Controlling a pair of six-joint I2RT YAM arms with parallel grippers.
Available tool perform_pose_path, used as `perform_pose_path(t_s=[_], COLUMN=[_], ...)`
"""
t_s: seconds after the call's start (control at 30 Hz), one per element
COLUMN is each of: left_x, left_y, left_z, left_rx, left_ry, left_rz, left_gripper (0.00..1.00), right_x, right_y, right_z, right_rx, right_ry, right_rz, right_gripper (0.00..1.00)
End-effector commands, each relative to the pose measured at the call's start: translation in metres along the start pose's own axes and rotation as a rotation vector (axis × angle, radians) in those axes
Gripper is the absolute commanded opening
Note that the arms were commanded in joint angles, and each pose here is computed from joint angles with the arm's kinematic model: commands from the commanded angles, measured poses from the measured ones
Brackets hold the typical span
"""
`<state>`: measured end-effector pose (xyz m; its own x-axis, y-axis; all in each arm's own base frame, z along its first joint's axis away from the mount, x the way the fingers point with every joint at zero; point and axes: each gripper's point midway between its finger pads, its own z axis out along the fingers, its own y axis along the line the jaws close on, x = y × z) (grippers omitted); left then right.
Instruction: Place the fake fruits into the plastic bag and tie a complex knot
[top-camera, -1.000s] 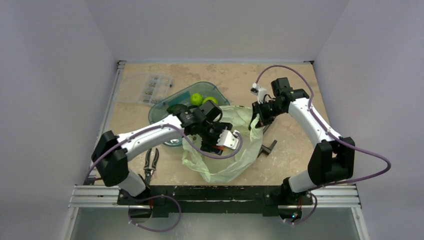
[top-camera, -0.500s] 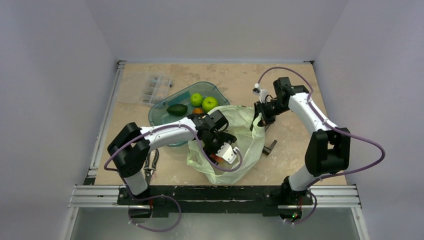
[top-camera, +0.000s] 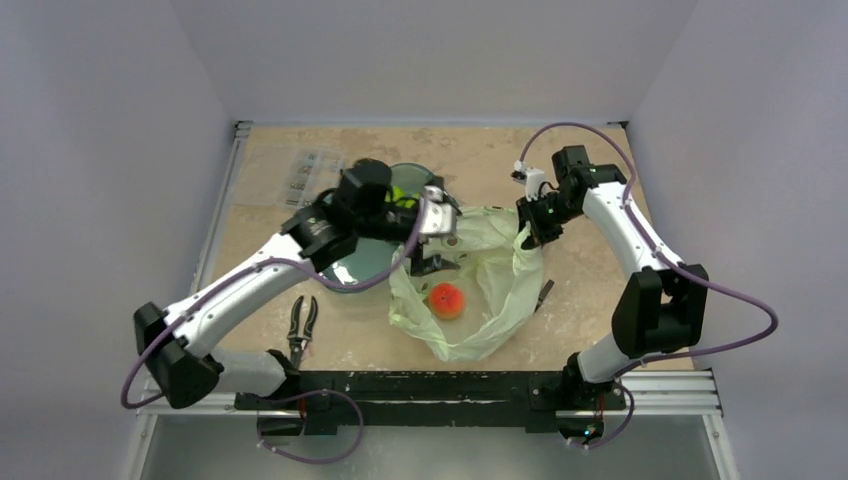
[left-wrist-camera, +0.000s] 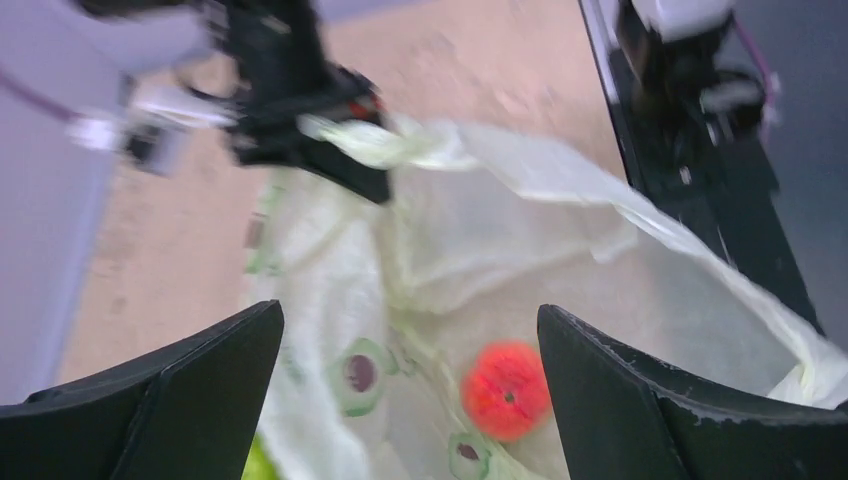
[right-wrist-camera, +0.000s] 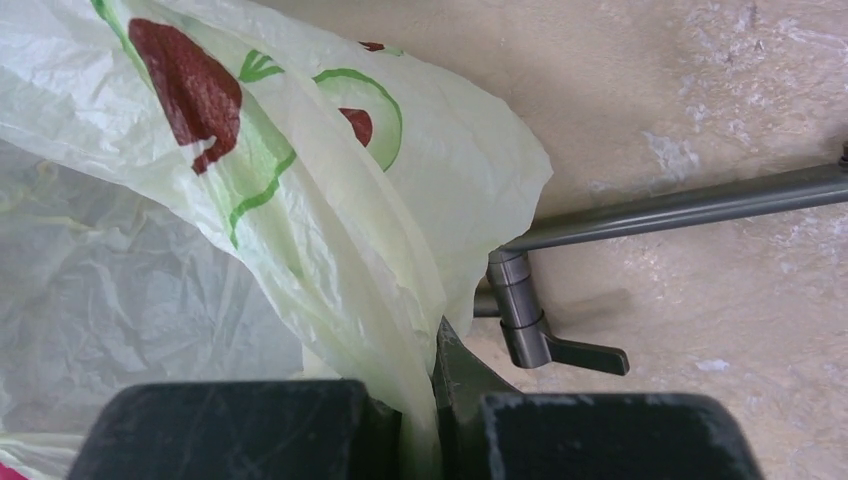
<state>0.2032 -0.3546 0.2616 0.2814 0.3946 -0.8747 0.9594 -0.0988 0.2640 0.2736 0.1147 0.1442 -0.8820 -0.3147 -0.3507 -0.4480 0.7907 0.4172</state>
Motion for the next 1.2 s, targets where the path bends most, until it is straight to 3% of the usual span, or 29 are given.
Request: perform_pose_path(t_s=[0.0, 0.13, 0.27, 0.4, 0.63, 0.93, 1.0, 1.17], left_x=[-0.077, 0.031, 0.136, 0.201, 0.267, 0.344, 0.343, 0.299], left_y=[0.052, 0.090, 0.093, 0.102, 0.132, 0.121, 0.123, 0.112], left_z=[-0.077, -0.115, -0.134, -0.133, -0.121, -0.120, -0.120, -0.121], left_rx=[-0.209, -0.325, -0.247, -0.169, -0.116, -0.018, -0.029, -0.030], left_ry=[-0.256, 0.048, 0.346, 0.550, 0.721, 0.919, 0.914, 0.795], left_rz=[-0.208, -0.151, -0.089, -0.019, -0.013, 0.032, 0.025, -0.028], left_gripper=[0.98, 0.90, 0.86, 0.86, 0.87, 0.86, 0.79, 0.41], right_x=[-0.004, 0.005, 0.008, 0.021, 0.033, 0.031, 0.031, 0.030], right_y=[0.004, -0.004, -0.010, -0.019, -0.021, -0.019, -0.019, -0.018], right_z=[-0.022, -0.031, -0.043, -0.044, -0.045, -0.047, -0.047, -0.046], right_rx=[0.048, 0.109, 0.164, 0.208, 0.225, 0.217, 0.215, 0.209], right_ry=[-0.023, 0.020, 0.053, 0.107, 0.136, 0.126, 0.128, 0.129], right_rz=[-0.045, -0.064, -0.081, -0.095, -0.101, -0.109, -0.110, -0.110], right_gripper=[0.00, 0.00, 0.00, 0.00, 0.00, 0.00, 0.00, 0.00])
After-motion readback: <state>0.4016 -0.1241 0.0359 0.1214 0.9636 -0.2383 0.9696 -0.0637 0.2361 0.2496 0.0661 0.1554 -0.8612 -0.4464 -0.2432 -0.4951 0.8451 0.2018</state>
